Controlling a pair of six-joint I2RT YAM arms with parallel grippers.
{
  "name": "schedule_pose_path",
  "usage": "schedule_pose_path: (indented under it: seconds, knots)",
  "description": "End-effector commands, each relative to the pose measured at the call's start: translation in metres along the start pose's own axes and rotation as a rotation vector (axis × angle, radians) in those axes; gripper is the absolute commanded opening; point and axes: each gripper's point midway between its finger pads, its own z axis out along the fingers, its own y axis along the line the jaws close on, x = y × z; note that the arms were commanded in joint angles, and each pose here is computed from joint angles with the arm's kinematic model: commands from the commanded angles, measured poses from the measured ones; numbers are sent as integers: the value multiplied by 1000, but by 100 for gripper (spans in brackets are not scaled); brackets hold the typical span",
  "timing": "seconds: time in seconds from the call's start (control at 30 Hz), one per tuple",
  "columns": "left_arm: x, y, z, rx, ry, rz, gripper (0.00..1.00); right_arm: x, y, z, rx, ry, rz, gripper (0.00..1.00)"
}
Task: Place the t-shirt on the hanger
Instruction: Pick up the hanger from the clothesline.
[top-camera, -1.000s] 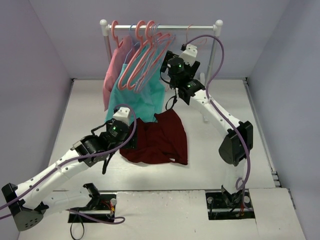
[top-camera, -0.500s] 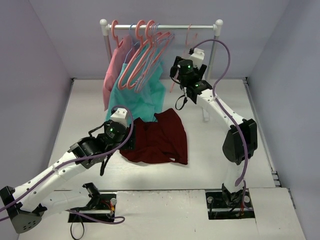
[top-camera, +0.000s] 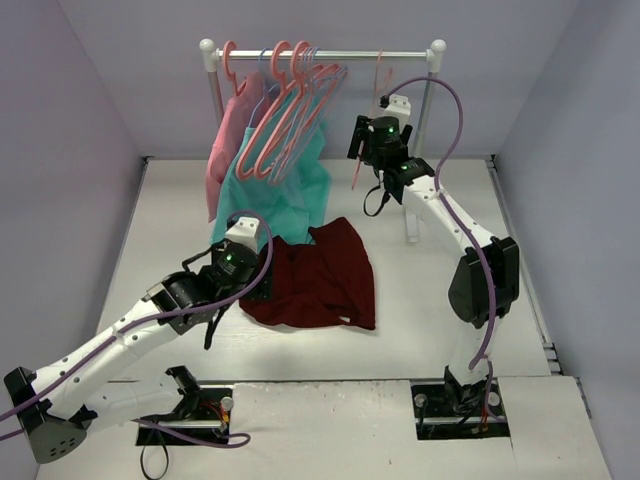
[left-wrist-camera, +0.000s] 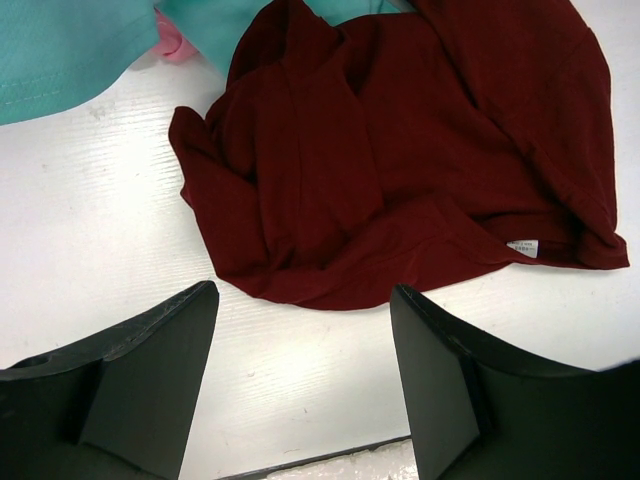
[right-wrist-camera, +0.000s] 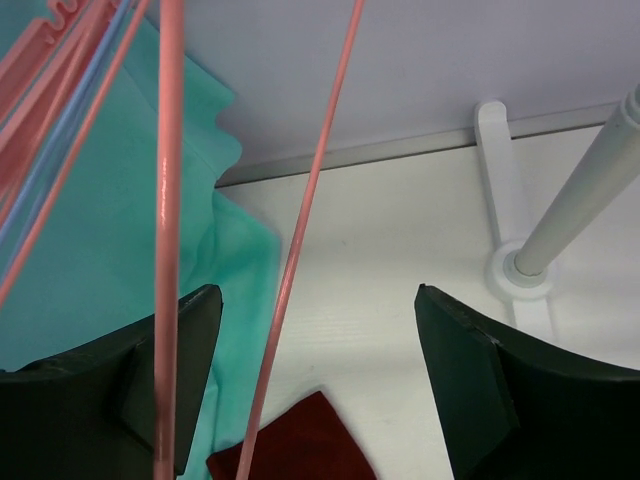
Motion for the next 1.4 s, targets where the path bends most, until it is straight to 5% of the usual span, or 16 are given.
schedule_pose_path:
  seconds: [0.0, 0.37, 0.7, 1.07, 1.37]
  knots:
    - [-19, -3, -3, 12, -54, -24, 65, -35, -2, -14, -23, -79, -11, 67]
    - [-18, -6, -2, 19, -46, -30, 65, -37, -4, -22, -27, -73, -46, 33]
    - [-17, -10, 2, 22, -31, -25, 65, -47, -9, -34, -11, -79, -37, 57]
    - [-16, -12, 4, 26, -21, -10, 65, -49, -8, -34, -10, -67, -15, 57]
    - [-18, -13, 6, 29, -26, -9, 65, -56, -3, -37, -13, -60, 6, 45]
